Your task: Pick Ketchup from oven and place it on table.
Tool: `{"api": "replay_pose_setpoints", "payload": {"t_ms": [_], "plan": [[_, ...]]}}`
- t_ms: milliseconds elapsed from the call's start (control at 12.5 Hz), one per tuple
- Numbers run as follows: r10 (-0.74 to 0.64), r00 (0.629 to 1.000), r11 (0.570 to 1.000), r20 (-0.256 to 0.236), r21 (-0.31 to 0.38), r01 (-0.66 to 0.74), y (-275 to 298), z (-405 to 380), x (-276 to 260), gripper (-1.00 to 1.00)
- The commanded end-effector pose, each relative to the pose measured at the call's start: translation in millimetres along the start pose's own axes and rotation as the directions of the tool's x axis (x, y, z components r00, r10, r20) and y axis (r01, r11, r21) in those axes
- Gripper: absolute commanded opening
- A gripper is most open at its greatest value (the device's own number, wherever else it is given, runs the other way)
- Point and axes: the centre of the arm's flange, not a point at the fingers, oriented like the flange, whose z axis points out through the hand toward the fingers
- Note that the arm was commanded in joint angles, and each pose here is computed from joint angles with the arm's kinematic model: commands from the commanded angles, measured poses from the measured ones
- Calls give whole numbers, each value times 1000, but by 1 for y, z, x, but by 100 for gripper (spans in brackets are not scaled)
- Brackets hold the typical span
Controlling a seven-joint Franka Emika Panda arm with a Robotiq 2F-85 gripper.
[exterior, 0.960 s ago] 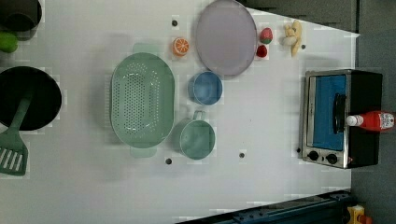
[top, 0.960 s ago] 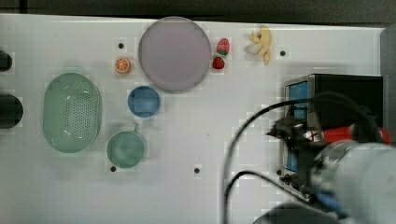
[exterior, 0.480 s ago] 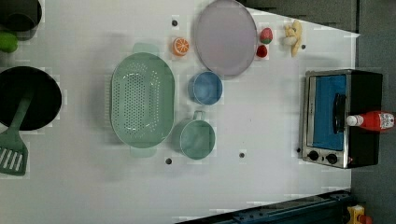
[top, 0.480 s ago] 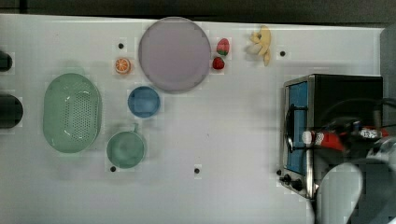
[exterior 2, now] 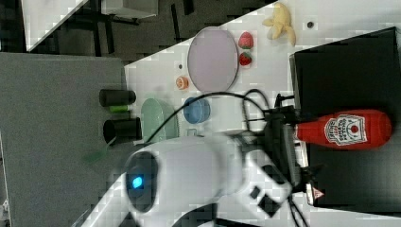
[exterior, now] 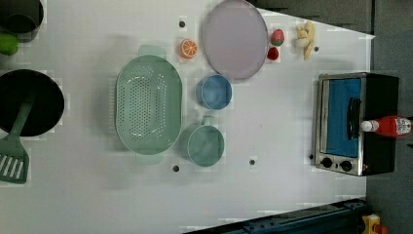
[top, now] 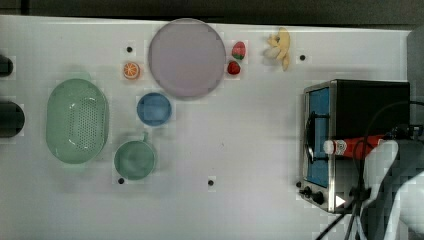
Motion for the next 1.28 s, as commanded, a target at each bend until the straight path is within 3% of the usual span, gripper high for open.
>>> {"api": "replay_pose_setpoints", "payload": {"t_ms": [80, 240, 400, 880, 960, 1120, 1200, 1280], "plan": [[25, 999, 998, 29, 53, -26, -8, 6, 2, 100], [82, 995, 994, 54, 68, -85, -10, 27, 9, 100], [87, 996, 993, 16, 79, -88, -14, 39, 13, 100], [93, 996, 995, 17, 26, -93, -13, 69, 14, 100], [93, 995, 995, 21, 25, -94, -14, 71, 13, 92], [98, 995, 995, 22, 25, -99, -15, 76, 13, 43], [96, 995, 995, 19, 32, -96, -17, 73, 12, 29], [96, 995, 995, 17, 33, -96, -18, 72, 13, 29]]}}
